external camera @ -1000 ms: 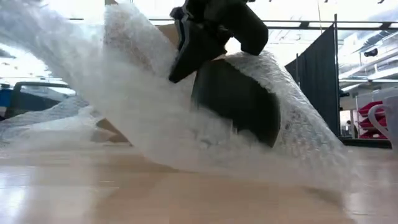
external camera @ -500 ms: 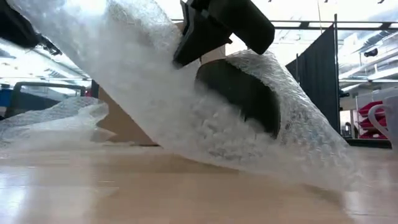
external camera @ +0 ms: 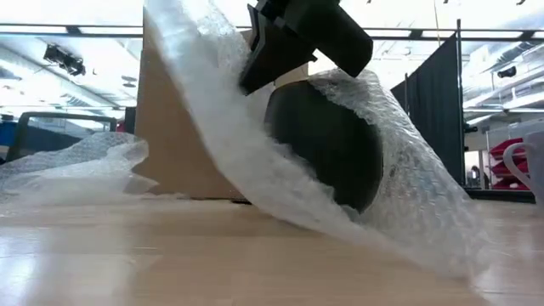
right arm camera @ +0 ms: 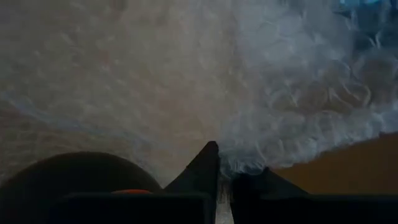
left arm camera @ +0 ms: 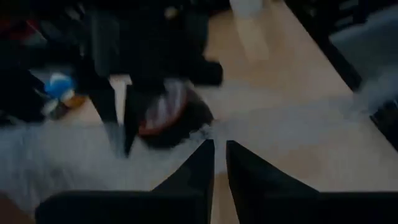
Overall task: Wrap mug
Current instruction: Wrap the orange mug with bubble wrap
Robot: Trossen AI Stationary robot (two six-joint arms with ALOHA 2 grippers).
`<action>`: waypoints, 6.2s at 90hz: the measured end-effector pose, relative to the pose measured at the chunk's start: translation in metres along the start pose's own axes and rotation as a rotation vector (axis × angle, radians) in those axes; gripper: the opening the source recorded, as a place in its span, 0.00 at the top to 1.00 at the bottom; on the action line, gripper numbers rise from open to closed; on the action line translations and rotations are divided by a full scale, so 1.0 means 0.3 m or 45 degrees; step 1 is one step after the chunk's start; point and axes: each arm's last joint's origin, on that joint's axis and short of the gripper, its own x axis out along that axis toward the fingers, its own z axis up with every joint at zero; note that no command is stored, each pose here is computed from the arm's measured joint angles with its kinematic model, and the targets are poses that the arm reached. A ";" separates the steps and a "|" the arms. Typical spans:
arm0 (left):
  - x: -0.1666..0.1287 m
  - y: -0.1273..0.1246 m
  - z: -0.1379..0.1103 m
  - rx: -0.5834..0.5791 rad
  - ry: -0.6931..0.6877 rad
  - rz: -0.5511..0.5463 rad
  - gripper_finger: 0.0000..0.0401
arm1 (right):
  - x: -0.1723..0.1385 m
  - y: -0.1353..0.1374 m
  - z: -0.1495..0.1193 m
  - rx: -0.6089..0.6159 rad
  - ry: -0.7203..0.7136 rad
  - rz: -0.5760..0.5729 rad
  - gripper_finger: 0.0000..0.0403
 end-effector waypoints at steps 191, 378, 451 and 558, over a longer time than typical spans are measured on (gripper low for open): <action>0.235 0.077 0.040 -0.024 -0.057 0.148 0.93 | -0.159 -0.097 -0.022 0.261 -0.125 0.489 0.97; 0.349 0.273 0.016 -0.020 0.074 0.353 0.93 | -0.252 -0.047 -0.027 0.740 0.230 0.619 0.74; -0.067 0.254 0.121 -0.080 -0.021 0.096 0.93 | -0.060 -0.080 -0.122 0.689 0.259 0.575 0.79; 0.030 0.308 -0.343 -0.383 0.455 0.187 0.64 | -0.062 -0.079 -0.109 0.708 0.216 0.558 0.81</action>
